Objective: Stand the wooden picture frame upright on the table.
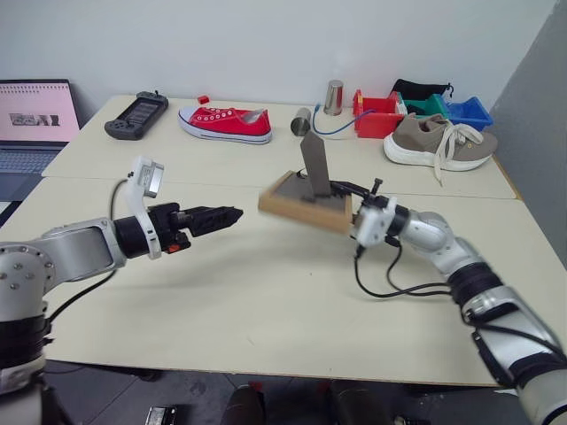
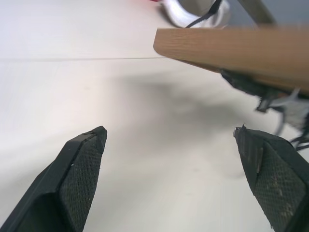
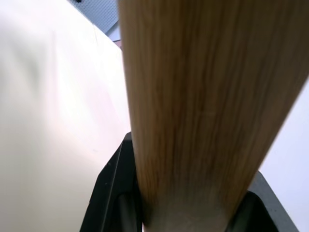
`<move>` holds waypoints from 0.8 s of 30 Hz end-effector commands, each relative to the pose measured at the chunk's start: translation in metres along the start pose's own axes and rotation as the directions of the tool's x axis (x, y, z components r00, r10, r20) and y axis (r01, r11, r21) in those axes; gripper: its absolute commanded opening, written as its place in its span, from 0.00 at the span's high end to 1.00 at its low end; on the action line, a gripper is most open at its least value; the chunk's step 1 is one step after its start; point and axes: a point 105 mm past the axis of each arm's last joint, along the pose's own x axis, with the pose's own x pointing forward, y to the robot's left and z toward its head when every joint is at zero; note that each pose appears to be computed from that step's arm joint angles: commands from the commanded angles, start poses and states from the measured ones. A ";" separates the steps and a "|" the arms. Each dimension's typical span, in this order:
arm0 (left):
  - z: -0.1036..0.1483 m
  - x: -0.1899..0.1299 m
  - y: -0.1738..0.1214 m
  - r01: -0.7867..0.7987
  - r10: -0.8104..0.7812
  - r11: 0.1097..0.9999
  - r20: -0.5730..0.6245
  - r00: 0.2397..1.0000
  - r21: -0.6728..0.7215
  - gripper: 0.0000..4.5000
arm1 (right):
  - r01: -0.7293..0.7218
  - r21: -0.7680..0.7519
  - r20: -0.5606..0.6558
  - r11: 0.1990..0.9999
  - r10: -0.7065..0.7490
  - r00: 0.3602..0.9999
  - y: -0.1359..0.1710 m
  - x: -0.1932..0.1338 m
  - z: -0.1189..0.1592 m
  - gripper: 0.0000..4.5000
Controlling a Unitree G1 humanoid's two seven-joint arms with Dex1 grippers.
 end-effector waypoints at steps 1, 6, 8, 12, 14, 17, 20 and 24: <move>0.005 0.001 0.003 -0.046 0.037 0.986 0.060 0.998 0.160 0.00 | 0.002 0.518 0.024 0.855 -0.016 1.000 -0.022 0.015 0.013 0.70; -0.017 0.009 0.001 -0.057 0.061 0.932 -0.001 0.998 0.358 0.00 | -0.058 0.745 0.007 0.664 0.078 0.997 -0.004 0.025 0.002 0.70; -0.033 0.013 0.000 -0.044 0.072 0.889 -0.044 0.996 0.456 0.00 | 0.006 0.802 -0.072 0.598 0.087 0.994 0.005 0.029 -0.020 0.70; -0.034 0.018 0.002 -0.074 0.083 0.866 0.003 0.997 0.495 0.00 | 0.059 0.839 -0.126 0.542 0.089 0.988 0.013 0.032 -0.038 0.70; -0.036 0.019 0.002 -0.075 0.082 0.862 0.007 0.997 0.502 0.00 | 0.057 0.848 -0.133 0.527 0.107 0.985 0.019 0.032 -0.042 0.70; -0.036 0.021 0.000 -0.070 0.070 0.870 0.018 0.997 0.487 0.00 | 0.050 0.847 -0.139 0.529 0.129 0.982 0.029 0.032 -0.046 0.70; -0.032 0.023 -0.002 -0.071 0.058 0.884 0.042 0.997 0.462 0.00 | 0.047 0.838 -0.149 0.544 0.144 0.978 0.035 0.030 -0.050 0.63; -0.026 0.023 -0.005 -0.052 0.029 0.916 0.063 0.998 0.398 0.00 | 0.025 0.823 -0.140 0.567 0.160 0.977 0.039 0.026 -0.048 0.40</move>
